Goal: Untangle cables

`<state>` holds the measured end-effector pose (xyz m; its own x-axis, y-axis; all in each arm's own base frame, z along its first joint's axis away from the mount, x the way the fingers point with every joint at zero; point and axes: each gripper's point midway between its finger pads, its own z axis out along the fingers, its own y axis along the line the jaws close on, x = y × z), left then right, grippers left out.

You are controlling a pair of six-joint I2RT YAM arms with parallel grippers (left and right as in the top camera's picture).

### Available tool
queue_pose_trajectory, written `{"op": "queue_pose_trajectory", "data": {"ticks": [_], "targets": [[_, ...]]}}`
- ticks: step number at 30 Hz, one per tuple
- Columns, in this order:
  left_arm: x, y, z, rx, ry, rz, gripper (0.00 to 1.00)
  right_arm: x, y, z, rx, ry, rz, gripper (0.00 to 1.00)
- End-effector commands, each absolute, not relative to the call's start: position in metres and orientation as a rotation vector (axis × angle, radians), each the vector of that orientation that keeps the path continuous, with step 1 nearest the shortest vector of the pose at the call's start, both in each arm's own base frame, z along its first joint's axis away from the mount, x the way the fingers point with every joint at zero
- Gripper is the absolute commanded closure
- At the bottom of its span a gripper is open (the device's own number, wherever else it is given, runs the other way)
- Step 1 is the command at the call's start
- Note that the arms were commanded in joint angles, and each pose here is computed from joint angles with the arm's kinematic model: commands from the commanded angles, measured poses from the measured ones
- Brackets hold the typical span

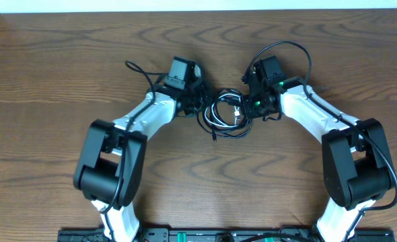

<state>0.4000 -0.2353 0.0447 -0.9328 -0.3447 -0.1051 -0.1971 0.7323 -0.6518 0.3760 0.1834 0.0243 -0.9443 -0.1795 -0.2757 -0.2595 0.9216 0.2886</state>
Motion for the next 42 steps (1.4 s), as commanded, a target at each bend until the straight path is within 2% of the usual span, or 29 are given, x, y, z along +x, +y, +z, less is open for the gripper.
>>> {"op": "queue_pose_trajectory", "data": {"ticks": [1, 9, 14, 18, 20, 23, 24, 26, 30, 32, 35, 38, 42], "targets": [[0.392, -0.249, 0.03, -0.428, 2.762, -1.0, 0.75, 0.379, 0.186, 0.024, -0.331, 2.834, 0.472, 0.81], [0.375, -0.243, -0.004, -0.482, 2.876, -0.913, 0.75, 0.38, 0.188, 0.025, -0.334, 2.826, 0.486, 0.99], [0.368, -0.236, -0.012, -0.512, 2.914, -0.85, 0.75, 0.375, 0.191, 0.024, -0.344, 2.839, 0.503, 0.99], [0.365, -0.234, -0.013, -0.515, 2.928, -0.841, 0.75, 0.378, 0.193, 0.013, -0.345, 2.846, 0.502, 0.8], [0.363, -0.233, -0.014, -0.52, 2.939, -0.833, 0.75, 0.376, 0.193, 0.007, -0.345, 2.86, 0.506, 0.81], [0.359, -0.231, -0.015, -0.53, 2.96, -0.819, 0.75, 0.378, 0.193, 0.007, -0.344, 2.856, 0.513, 0.94], [0.357, -0.231, -0.016, -0.523, 2.966, -0.815, 0.75, 0.379, 0.196, 0.009, -0.346, 2.848, 0.539, 0.99], [0.357, -0.231, -0.016, -0.523, 2.967, -0.814, 0.75, 0.383, 0.204, 0.021, -0.349, 2.82, 0.627, 0.99], [0.356, -0.229, -0.017, -0.531, 2.975, -0.796, 0.75, 0.404, 0.209, 0.089, -0.326, 2.642, 0.951, 0.99], [0.354, -0.226, -0.019, -0.539, 2.981, -0.768, 0.75, 0.415, 0.19, 0.13, -0.286, 2.526, 1.066, 0.99], [0.353, -0.225, -0.02, -0.543, 2.986, -0.761, 0.75, 0.423, 0.152, 0.153, -0.16, 2.476, 1.105, 0.99], [0.353, -0.225, -0.02, -0.543, 2.986, -0.761, 0.75, 0.423, 0.111, 0.139, 0.012, 2.546, 1.035, 0.99], [0.355, -0.225, -0.019, -0.539, 2.98, -0.765, 0.75, 0.404, 0.073, 0.09, 0.227, 2.778, 0.729, 0.99]]}}
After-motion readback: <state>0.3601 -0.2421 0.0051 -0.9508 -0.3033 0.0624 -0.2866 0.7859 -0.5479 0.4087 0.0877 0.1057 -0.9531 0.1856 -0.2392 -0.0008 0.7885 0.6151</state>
